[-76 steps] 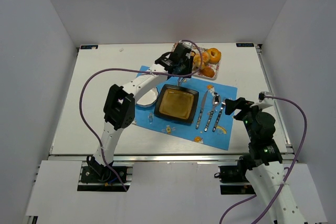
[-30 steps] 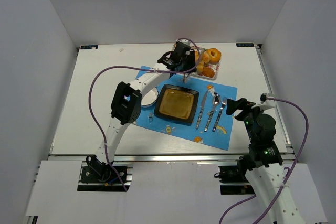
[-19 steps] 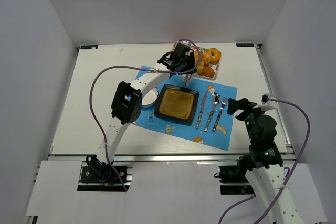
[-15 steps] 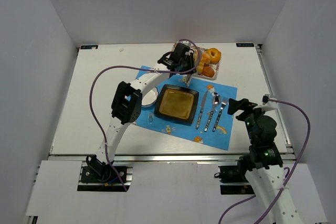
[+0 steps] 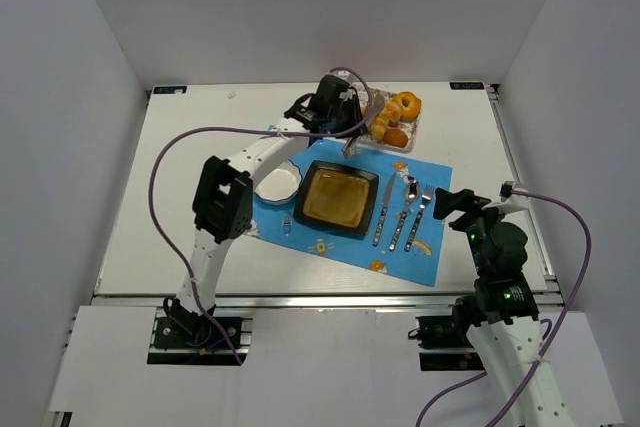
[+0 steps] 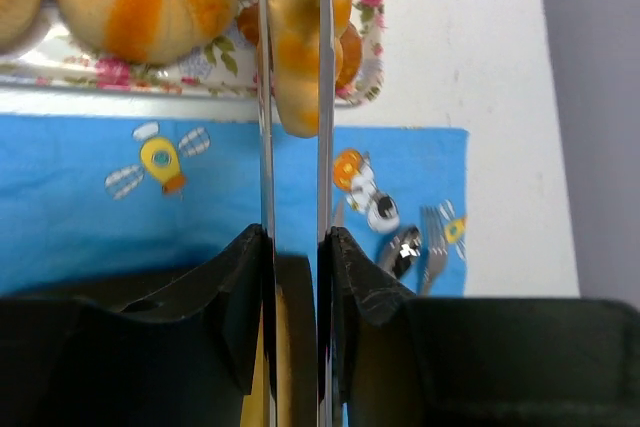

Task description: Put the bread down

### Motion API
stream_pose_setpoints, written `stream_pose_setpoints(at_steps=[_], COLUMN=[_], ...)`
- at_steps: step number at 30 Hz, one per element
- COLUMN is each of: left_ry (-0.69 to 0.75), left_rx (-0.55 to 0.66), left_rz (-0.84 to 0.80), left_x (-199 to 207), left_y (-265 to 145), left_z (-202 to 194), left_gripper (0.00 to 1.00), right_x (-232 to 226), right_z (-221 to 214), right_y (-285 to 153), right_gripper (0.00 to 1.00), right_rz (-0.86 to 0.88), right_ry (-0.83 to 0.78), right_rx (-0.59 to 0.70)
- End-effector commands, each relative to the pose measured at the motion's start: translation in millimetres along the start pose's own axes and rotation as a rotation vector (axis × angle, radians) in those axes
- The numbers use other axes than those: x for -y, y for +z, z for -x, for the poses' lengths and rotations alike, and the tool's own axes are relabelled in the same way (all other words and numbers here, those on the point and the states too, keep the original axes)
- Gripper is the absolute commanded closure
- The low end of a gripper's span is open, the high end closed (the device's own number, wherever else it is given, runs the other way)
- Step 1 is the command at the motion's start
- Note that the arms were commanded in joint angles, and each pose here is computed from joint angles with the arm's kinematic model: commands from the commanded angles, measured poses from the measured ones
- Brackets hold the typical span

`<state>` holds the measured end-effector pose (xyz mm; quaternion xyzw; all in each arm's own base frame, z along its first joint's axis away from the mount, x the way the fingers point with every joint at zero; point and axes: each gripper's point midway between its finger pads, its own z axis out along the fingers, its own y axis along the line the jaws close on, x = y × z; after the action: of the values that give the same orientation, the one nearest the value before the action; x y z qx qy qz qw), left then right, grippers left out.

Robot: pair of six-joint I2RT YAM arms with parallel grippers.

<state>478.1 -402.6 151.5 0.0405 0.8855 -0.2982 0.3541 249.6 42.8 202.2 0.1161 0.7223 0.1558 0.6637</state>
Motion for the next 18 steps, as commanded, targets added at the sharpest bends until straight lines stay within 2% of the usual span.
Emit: stream_pose_setpoints(at_steps=[1, 2, 3, 5, 6, 7, 9, 10, 12, 13, 16, 18], left_ry=[0.032, 0.039, 0.036, 0.040, 0.045, 0.036, 0.038, 0.024, 0.015, 0.005, -0.005, -0.016], left_rx=[0.156, 0.186, 0.138, 0.138, 0.170, 0.121, 0.138, 0.084, 0.088, 0.045, 0.059, 0.016], left_rz=[-0.162, -0.190, -0.166, -0.178, -0.193, -0.162, -0.186, -0.168, -0.205, -0.180, -0.187, -0.172], left_x=[53, 62, 47, 44, 48, 29, 29, 12, 14, -2, -12, -26], left_y=[-87, -113, -109, -124, -150, -147, -179, -178, -206, -206, -229, -231], left_z=[62, 70, 46, 35, 38, 10, 0, -30, -42, -68, -86, -113], left_gripper=[0.74, 0.74, 0.74, 0.74, 0.74, 0.74, 0.74, 0.74, 0.73, 0.73, 0.70, 0.70], right_x=[-9, -9, -9, -9, -9, -9, -10, -11, -13, -13, -13, -13], right_z=[8, 5, 5, 5, 5, 5, 3, 4, 1, 0, 1, 1], right_y=[1, 2, 2, 3, 3, 3, 3, 3, 3, 3, 3, 3], right_gripper=[0.11, 0.11, 0.11, 0.11, 0.11, 0.11, 0.11, 0.11, 0.11, 0.11, 0.11, 0.11], right_rz=[0.048, 0.049, 0.047, 0.046, 0.042, 0.042, 0.047, 0.053, 0.066, 0.067, 0.068, 0.069], right_ry=[0.012, 0.011, 0.011, 0.011, 0.011, 0.009, 0.010, 0.011, 0.013, 0.012, 0.014, 0.017], right_rx=[0.040, 0.031, 0.030, 0.026, 0.024, 0.022, 0.014, 0.015, 0.007, 0.005, 0.005, 0.006])
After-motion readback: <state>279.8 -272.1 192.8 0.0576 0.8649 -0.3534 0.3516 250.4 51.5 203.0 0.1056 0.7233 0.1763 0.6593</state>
